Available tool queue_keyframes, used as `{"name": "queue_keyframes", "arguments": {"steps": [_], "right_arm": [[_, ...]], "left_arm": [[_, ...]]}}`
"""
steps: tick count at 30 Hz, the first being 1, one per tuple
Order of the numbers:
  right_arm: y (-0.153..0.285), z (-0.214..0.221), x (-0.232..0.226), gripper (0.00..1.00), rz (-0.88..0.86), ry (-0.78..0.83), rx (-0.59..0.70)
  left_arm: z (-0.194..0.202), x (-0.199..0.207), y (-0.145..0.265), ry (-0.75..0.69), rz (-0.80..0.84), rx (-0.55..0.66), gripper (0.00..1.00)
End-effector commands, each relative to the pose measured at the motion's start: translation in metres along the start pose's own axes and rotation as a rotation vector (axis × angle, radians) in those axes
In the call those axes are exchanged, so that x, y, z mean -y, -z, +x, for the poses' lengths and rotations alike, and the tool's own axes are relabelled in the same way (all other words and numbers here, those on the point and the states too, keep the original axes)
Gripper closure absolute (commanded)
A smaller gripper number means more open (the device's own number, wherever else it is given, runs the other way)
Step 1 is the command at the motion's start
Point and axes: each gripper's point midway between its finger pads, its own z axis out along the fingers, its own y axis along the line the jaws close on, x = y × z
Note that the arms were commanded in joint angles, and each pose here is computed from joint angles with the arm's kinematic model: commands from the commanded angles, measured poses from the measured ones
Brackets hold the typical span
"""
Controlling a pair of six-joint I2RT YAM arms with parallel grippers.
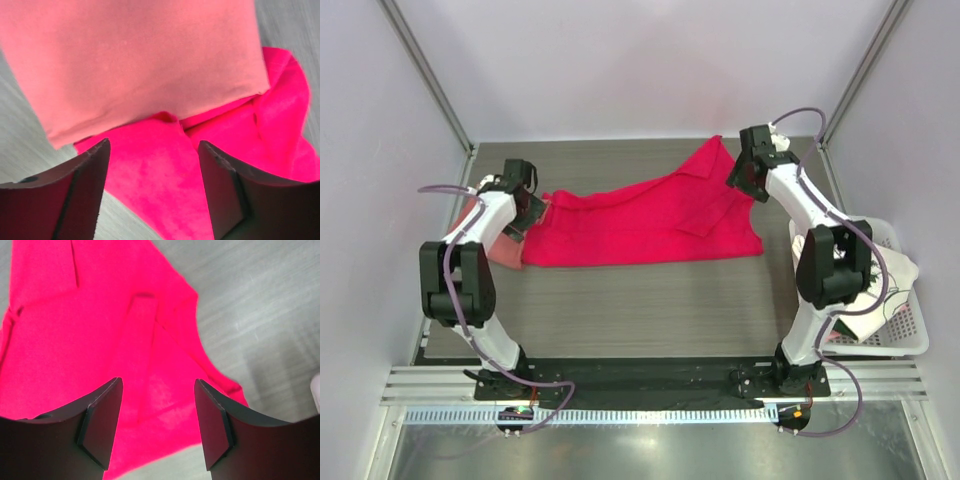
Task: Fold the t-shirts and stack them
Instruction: Fold the tshirt
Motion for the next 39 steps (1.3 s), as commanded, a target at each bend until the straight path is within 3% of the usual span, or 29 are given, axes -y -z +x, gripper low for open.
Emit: {"name": "queue_keyframes", "arguments": {"steps": [1,5,10,15,28,31,32,34,39], "right_arm": [[0.045,-0.011,0.004,0.35,-0.110,-0.092,0.104],[0.067,0.027,0.015,0.40,-0.225,-0.187,0.105],[0.062,0.090,0.051,0.45,-0.215,-0.315,0.073],[0.046,0.112,0.062,0.46,-0.197,-0.424,0.086],[-0.008,0.128,0.068,0.51,0.000,-0.420,0.152],[-0.021,0.132,0.075,0.61,0.054,-0.416,0.154],[-0.023,0.134,0.077,0.85,0.068,-0.406,0.151],[-0.022,0.132,0.086,0.99,0.111,-0.400,0.168],[0.007,0.109,0.104,0.99,0.121,-0.422,0.281]], "left_arm": [[-0.029,-0.001,0.039,0.021,0.063,0.109,0.25],[-0.015,-0.020,0.060,0.009,0.120,0.081,0.25],[0.016,-0.034,0.060,0.016,0.217,0.030,0.26],[0.036,-0.044,0.051,0.062,0.285,0.024,0.26],[0.044,-0.051,0.032,0.110,0.322,0.070,0.27],[0.045,-0.052,0.031,0.117,0.321,0.070,0.27],[0.046,-0.053,0.031,0.116,0.320,0.069,0.27],[0.047,-0.053,0.029,0.117,0.319,0.067,0.28],[0.052,-0.053,0.026,0.117,0.323,0.062,0.30]]}}
